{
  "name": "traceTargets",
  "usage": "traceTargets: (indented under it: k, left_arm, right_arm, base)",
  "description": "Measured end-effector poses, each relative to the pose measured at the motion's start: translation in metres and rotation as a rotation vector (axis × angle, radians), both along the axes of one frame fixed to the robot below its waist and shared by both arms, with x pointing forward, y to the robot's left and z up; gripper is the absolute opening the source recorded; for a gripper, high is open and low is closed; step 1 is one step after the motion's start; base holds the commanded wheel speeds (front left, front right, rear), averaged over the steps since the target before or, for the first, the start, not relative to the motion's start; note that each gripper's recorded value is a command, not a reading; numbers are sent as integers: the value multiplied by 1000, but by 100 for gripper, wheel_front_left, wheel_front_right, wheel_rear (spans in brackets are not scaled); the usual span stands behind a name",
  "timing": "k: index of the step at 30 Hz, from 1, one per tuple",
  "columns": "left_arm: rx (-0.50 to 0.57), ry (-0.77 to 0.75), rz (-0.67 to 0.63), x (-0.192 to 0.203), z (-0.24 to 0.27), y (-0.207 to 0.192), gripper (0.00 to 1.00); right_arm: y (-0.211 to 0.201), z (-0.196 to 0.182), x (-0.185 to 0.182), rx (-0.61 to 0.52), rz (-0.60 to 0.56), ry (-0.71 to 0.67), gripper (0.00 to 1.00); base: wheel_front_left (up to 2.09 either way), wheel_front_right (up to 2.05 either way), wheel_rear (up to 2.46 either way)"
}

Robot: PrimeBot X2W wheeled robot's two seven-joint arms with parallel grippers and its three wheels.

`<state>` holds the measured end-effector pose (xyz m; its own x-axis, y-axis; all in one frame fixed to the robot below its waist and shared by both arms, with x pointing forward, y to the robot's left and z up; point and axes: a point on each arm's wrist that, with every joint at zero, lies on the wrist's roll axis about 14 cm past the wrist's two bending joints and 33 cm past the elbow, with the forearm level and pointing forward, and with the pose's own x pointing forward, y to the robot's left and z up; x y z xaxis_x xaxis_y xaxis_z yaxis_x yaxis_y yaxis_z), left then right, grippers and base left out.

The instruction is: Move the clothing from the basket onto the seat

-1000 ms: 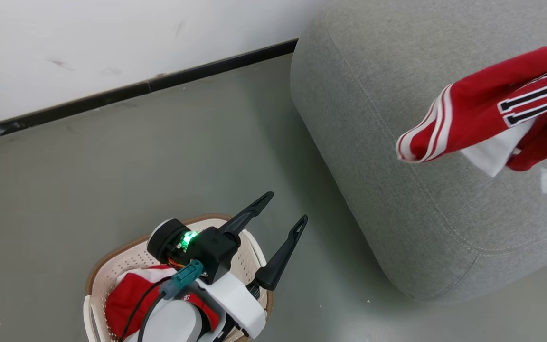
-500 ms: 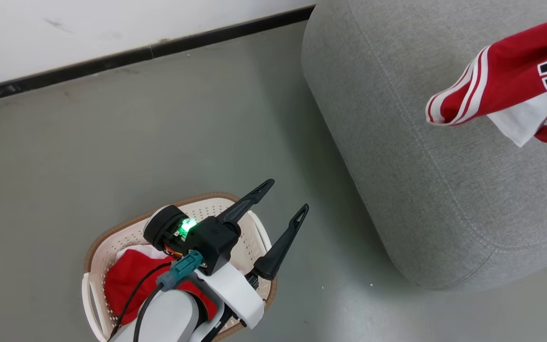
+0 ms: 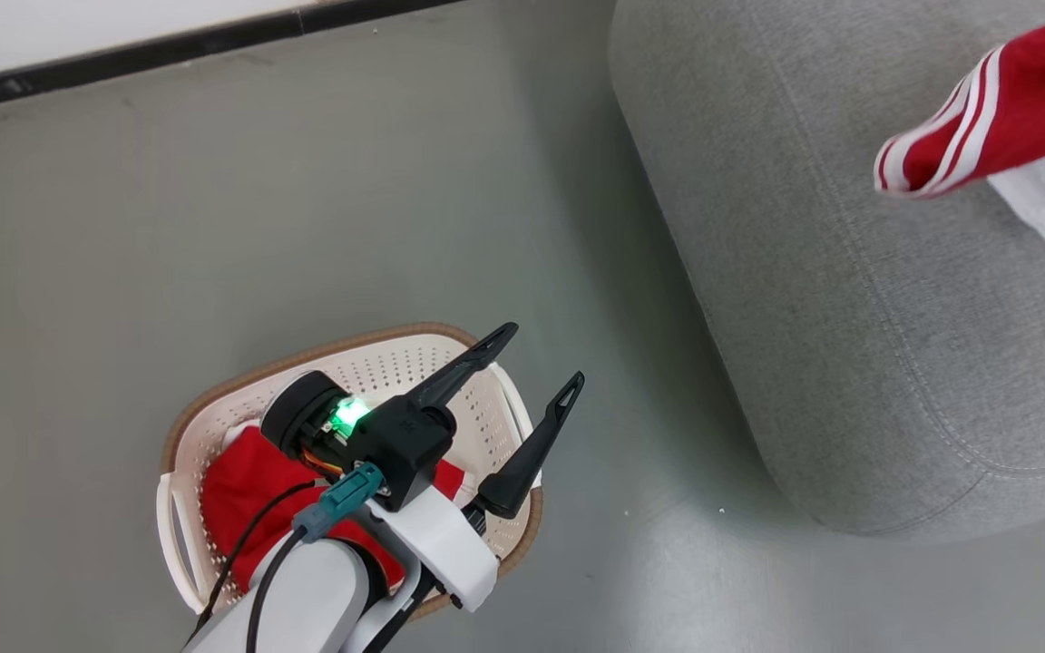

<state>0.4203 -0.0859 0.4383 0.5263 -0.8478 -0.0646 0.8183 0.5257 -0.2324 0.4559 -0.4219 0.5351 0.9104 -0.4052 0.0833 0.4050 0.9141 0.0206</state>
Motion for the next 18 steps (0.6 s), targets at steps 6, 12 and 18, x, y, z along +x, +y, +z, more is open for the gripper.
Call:
traceTargets:
  k: [6, 12, 18]
  left_arm:
    - [-2, 11, 18, 10, -6, 4, 100]
    - [-6, 18, 25, 17, -11, 7, 100]
    - [-26, 18, 34, 25, -13, 8, 100]
  right_arm:
    - [-8, -7, 16, 8, -9, 20, 0]
    - [-13, -23, 30, 36, -17, 61, 0]
    - [-26, -37, 39, 59, -45, 108, 0]
  base:
    - [0, 0, 0]
    - [0, 0, 0]
    - [0, 0, 0]
